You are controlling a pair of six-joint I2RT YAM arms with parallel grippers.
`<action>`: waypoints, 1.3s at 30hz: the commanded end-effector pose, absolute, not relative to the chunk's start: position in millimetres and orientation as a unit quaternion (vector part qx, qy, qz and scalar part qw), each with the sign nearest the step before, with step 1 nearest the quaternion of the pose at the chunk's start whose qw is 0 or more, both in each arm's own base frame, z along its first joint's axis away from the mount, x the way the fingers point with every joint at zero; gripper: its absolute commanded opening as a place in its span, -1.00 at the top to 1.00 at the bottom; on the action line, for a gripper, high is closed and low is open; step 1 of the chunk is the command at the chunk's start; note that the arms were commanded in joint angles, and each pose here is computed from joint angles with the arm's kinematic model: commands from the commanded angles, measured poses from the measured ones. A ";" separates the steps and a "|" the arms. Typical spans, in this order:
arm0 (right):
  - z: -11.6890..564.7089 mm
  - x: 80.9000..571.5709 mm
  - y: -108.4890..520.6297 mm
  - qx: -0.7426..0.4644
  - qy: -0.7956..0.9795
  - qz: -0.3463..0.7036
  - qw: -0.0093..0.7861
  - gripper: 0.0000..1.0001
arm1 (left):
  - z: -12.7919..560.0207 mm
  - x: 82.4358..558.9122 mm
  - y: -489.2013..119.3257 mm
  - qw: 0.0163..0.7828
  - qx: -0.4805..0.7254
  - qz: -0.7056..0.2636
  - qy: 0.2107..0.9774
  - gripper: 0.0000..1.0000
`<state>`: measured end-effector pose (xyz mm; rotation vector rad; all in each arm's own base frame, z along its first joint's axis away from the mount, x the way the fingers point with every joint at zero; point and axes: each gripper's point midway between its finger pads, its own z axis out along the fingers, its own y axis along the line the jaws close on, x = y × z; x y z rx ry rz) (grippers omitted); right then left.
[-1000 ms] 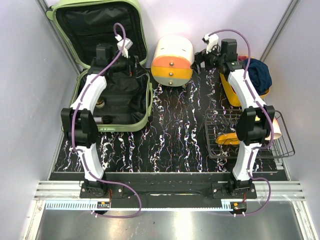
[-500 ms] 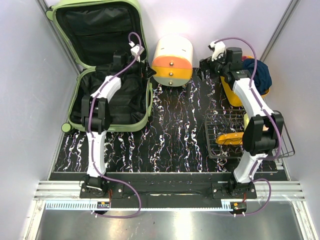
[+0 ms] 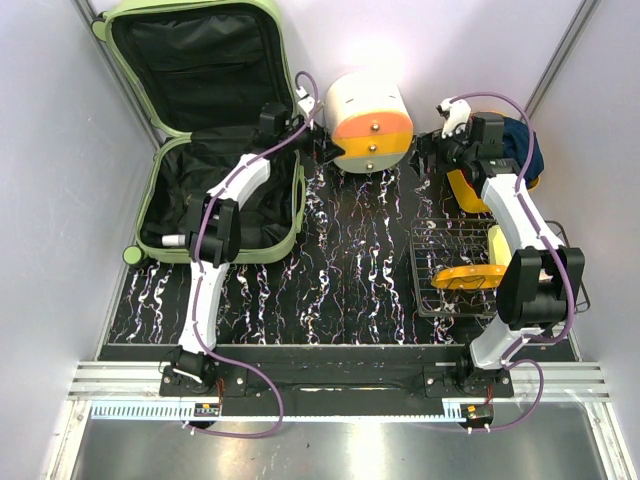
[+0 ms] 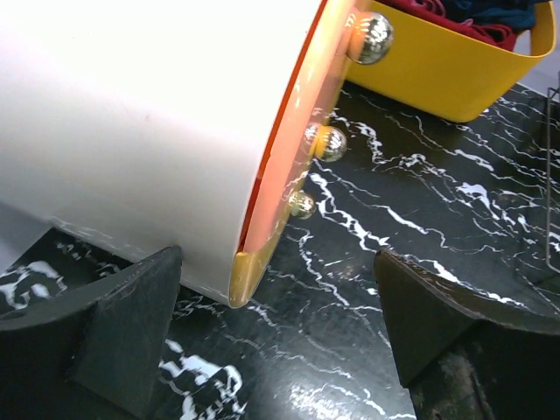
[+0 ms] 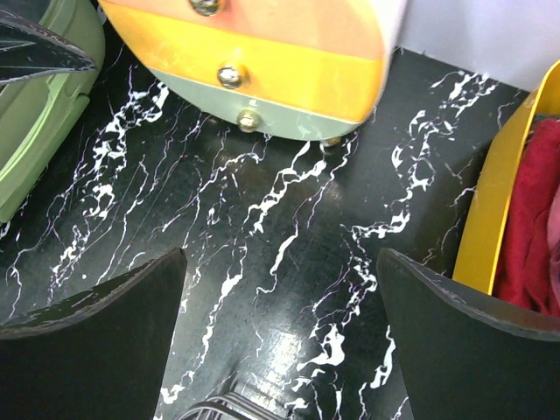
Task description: Open, take out, and arrange the luggage
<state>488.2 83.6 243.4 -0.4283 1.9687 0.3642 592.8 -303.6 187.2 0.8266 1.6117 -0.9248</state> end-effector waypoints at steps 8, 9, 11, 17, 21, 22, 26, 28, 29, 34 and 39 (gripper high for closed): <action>230.4 502.3 95.8 -0.096 0.819 0.214 0.524 -0.80 | 316.0 582.6 -242.6 0.618 0.306 -0.311 0.654 -0.98; 233.2 508.9 98.8 -0.089 0.809 0.224 0.536 -0.74 | 307.8 578.4 -229.4 0.610 0.299 -0.299 0.670 -0.98; 218.5 515.5 108.1 -0.055 0.808 0.259 0.526 -0.66 | 336.5 558.5 -205.6 0.625 0.299 -0.269 0.669 -0.98; 186.7 537.2 142.8 0.011 0.815 0.313 0.487 -0.51 | 348.0 516.5 -148.7 0.629 0.266 -0.227 0.694 -0.98; 175.2 552.1 154.8 0.043 0.802 0.315 0.506 -0.45 | 333.7 505.1 -126.3 0.619 0.238 -0.225 0.714 -0.98; 170.2 553.8 157.0 0.060 0.801 0.321 0.502 -0.44 | 336.6 501.7 -124.9 0.619 0.235 -0.228 0.713 -0.98; 142.5 565.6 167.8 0.081 0.797 0.325 0.502 -0.43 | 327.9 498.2 -115.8 0.607 0.226 -0.237 0.724 -0.98; 136.8 573.2 169.1 0.090 0.791 0.324 0.511 -0.43 | 326.7 496.9 -115.0 0.602 0.227 -0.244 0.726 -0.98; 124.6 576.6 167.6 0.099 0.795 0.319 0.507 -0.42 | 323.6 497.2 -111.1 0.597 0.224 -0.245 0.730 -0.98; 102.1 583.1 173.7 0.123 0.795 0.329 0.495 -0.34 | 319.4 497.7 -95.9 0.591 0.209 -0.251 0.738 -0.98; 96.2 587.0 188.3 0.112 0.789 0.343 0.498 -0.32 | 309.4 501.3 -74.6 0.585 0.185 -0.250 0.749 -0.98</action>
